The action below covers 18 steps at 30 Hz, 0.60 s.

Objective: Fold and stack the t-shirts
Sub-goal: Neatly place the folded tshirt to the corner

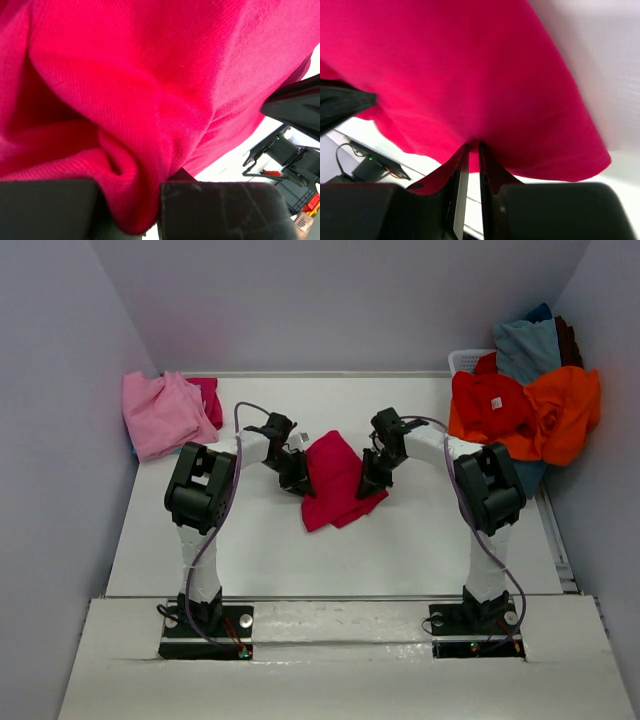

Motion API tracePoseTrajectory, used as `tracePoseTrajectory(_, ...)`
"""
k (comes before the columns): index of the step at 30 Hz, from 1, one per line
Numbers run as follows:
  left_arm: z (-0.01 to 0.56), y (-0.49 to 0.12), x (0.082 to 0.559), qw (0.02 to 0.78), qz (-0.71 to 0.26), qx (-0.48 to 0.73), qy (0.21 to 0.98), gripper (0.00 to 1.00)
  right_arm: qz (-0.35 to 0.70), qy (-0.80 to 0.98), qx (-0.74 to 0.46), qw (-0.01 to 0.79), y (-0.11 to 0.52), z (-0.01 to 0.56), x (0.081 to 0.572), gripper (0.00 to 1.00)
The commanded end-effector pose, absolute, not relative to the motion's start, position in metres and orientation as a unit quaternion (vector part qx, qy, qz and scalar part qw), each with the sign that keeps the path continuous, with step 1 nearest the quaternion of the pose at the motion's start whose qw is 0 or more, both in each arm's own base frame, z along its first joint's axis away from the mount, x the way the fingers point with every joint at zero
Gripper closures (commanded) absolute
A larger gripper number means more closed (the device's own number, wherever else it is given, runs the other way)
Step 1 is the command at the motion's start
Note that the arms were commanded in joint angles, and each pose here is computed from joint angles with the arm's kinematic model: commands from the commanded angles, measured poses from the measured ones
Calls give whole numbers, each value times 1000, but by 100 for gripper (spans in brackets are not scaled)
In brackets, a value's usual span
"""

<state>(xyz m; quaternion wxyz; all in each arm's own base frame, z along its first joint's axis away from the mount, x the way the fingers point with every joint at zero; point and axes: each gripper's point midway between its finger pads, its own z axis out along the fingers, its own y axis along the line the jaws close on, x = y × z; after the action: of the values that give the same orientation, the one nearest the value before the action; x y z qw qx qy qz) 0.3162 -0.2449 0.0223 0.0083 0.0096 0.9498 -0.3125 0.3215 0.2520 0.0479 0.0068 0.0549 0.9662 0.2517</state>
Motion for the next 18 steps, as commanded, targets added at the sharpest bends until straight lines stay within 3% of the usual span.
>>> tracePoseTrajectory(1, 4, -226, 308, -1, -247, 5, 969, 94, 255, 966, 52, -7, 254, 35, 312, 81)
tracePoseTrajectory(3, 8, -217, 317, 19, -229, -8, 973, 81, 248, 967, 52, -9, 251, 30, 310, 82)
tracePoseTrajectory(4, 13, -215, 321, 34, -223, -10, 974, 67, 246, 968, 51, -11, 250, 28, 308, 82)
tracePoseTrajectory(5, 16, -210, 327, 41, -223, -21, 974, 60, 244, 968, 51, -13, 250, 27, 308, 82)
tracePoseTrajectory(6, 18, -206, 330, 47, -222, -28, 973, 44, 243, 969, 51, -13, 249, 26, 308, 82)
tracePoseTrajectory(12, 25, -172, 351, 76, -204, -64, 974, 27, 233, 971, 48, -19, 247, 20, 307, 82)
tracePoseTrajectory(15, 27, -157, 358, 86, -200, -85, 972, 2, 231, 972, 48, -19, 246, 18, 307, 83)
tracePoseTrajectory(18, 25, -151, 360, 87, -205, -92, 971, 1, 231, 972, 48, -21, 246, 18, 307, 83)
